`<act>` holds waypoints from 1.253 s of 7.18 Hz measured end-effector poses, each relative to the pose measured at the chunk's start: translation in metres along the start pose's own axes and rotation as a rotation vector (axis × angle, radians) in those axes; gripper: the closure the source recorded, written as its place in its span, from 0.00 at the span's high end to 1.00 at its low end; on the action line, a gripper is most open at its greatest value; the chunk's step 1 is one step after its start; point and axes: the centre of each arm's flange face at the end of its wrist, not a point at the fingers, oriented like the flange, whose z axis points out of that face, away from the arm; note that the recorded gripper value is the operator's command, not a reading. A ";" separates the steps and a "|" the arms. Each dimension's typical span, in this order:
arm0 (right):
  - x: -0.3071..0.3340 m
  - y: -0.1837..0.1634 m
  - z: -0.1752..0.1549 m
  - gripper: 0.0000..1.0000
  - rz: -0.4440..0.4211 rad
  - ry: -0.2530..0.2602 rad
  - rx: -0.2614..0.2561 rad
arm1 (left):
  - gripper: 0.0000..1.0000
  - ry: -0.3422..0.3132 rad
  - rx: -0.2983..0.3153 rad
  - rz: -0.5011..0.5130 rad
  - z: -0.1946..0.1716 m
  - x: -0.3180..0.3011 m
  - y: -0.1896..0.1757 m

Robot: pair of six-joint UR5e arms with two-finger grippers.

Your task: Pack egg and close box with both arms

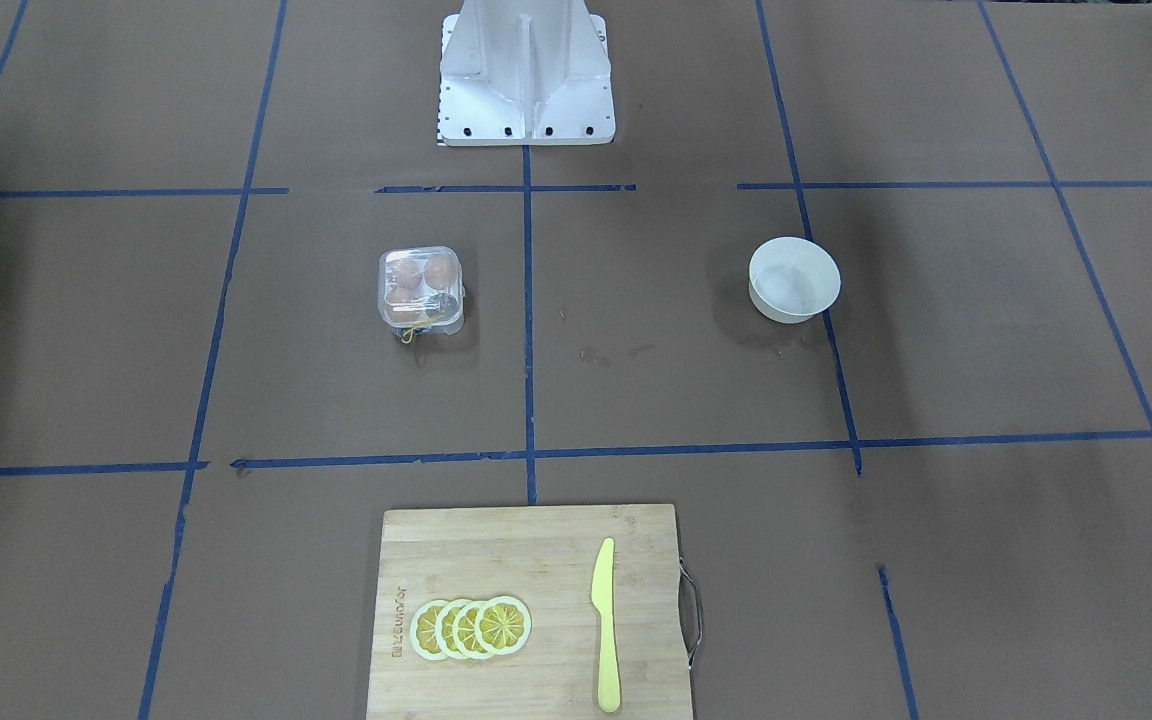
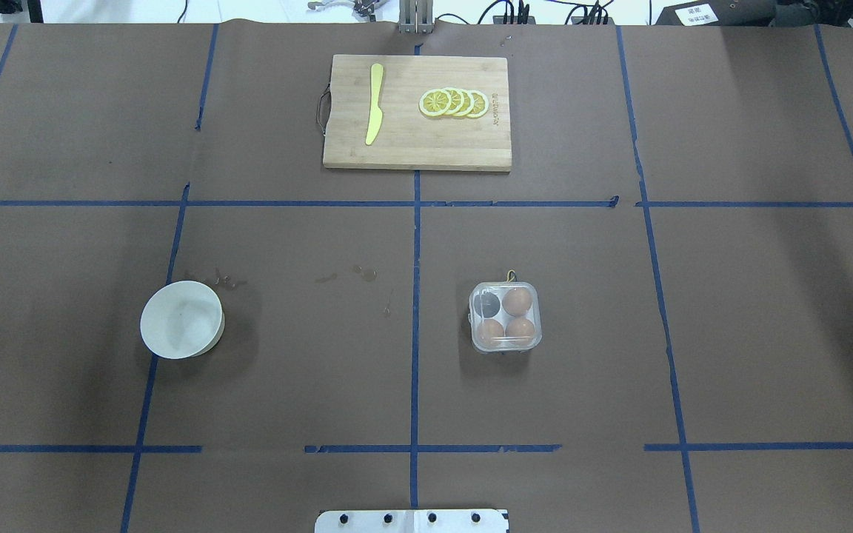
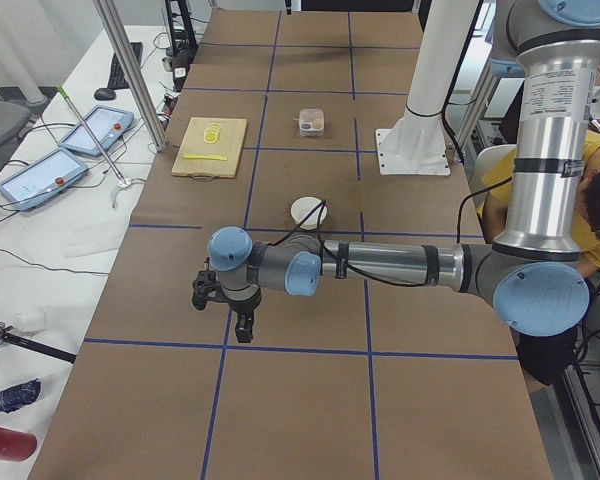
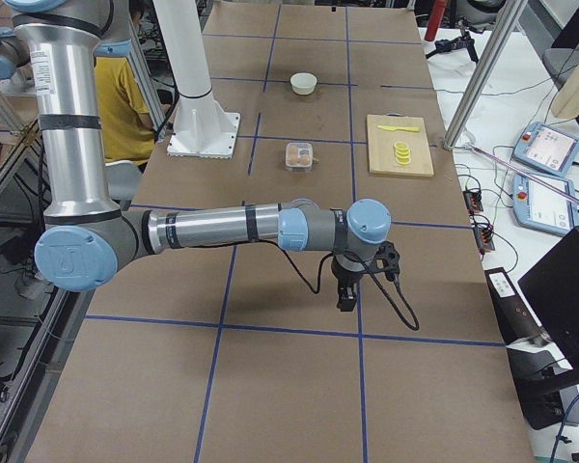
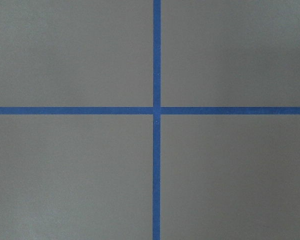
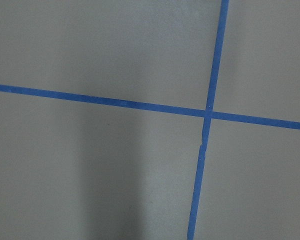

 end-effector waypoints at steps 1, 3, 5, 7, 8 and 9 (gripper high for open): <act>-0.001 0.000 0.000 1.00 -0.001 0.000 0.000 | 1.00 0.007 0.001 0.004 0.000 0.001 0.000; -0.002 0.000 0.000 1.00 -0.002 0.000 0.001 | 1.00 0.007 0.002 0.006 0.001 0.001 -0.002; -0.002 0.000 -0.001 1.00 -0.002 -0.002 0.002 | 1.00 0.006 0.002 0.008 0.001 0.001 -0.002; -0.003 -0.001 -0.001 1.00 -0.004 -0.003 0.003 | 1.00 0.006 0.007 0.008 -0.002 0.002 -0.002; -0.003 -0.001 -0.001 1.00 -0.004 -0.005 0.003 | 1.00 0.007 0.011 0.006 -0.005 0.001 -0.002; -0.003 -0.001 -0.001 1.00 -0.004 -0.006 0.003 | 1.00 0.008 0.015 0.004 -0.006 0.000 -0.003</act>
